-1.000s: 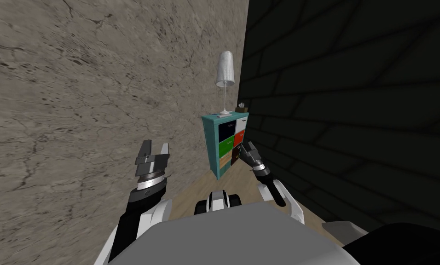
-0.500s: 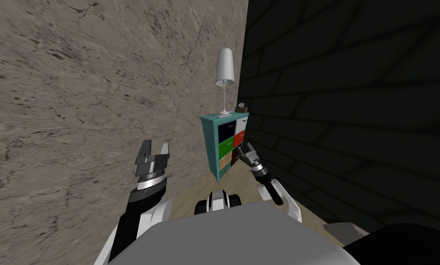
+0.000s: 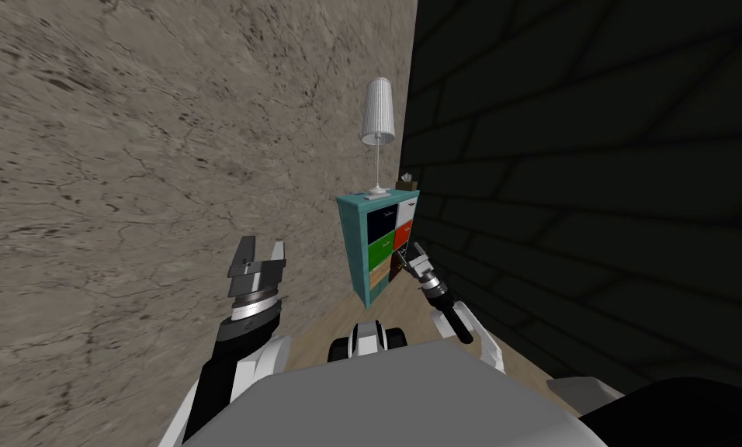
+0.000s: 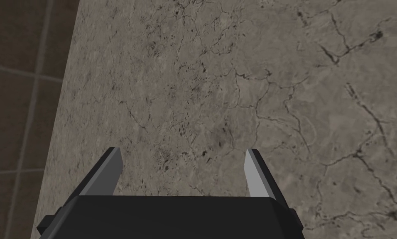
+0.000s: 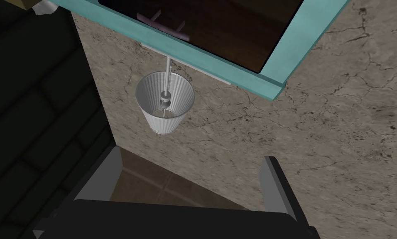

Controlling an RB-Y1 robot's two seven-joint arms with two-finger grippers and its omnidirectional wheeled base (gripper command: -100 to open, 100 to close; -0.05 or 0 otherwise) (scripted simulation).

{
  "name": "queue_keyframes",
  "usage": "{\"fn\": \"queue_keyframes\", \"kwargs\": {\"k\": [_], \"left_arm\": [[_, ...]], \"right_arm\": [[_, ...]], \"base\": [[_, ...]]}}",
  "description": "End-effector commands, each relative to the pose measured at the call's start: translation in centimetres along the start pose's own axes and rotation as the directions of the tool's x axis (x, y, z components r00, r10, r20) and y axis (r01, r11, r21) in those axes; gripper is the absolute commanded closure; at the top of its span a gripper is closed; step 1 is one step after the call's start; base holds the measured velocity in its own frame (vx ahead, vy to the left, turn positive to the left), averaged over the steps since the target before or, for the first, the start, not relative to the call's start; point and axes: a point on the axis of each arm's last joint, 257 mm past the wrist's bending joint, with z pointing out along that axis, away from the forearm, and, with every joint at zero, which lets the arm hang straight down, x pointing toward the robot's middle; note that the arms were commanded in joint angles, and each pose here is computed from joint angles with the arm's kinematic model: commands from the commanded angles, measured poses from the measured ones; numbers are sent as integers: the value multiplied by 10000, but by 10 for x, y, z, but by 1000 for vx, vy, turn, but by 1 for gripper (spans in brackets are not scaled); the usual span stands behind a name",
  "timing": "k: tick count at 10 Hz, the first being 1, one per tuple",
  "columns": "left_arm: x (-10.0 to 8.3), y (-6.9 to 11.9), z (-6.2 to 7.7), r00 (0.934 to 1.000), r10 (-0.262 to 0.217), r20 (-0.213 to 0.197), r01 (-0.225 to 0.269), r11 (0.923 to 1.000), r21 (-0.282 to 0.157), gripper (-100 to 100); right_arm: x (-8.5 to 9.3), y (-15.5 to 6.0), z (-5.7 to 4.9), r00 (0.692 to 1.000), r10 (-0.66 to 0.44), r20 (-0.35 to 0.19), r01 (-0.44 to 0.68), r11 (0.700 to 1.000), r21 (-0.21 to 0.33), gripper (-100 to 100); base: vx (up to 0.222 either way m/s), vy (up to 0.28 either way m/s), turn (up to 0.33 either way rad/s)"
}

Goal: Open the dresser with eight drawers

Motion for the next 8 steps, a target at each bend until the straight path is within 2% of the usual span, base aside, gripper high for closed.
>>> {"fn": "queue_keyframes", "kwargs": {"k": [1,2,4,5,7,8], "left_arm": [[0,0,0,10000,0,0,0,10000,0,0],[0,0,0,10000,0,0,0,10000,1,0],[0,0,0,10000,0,0,0,10000,0,0],[0,0,0,10000,0,0,0,10000,1,0],[0,0,0,10000,0,0,0,10000,0,0],[0,0,0,10000,0,0,0,10000,1,0]], "right_arm": [[7,4,-1,9976,-684,-104,682,9976,-110,-100],[20,10,-3,9926,-1174,-310,1163,9926,-354,-100],[20,10,-3,9871,-1571,-296,1560,9871,-366,-100],[33,16,-5,9777,-2048,-470,2017,9774,-635,-100],[33,16,-5,9688,-2439,-444,2408,9684,-654,-100],[46,23,-7,9549,-2910,-582,2850,9539,-943,-100]], "base": [[28,0,4],[44,-5,-59],[39,-3,-11],[51,-6,-54],[41,-5,-14],[47,-4,-54]]}}
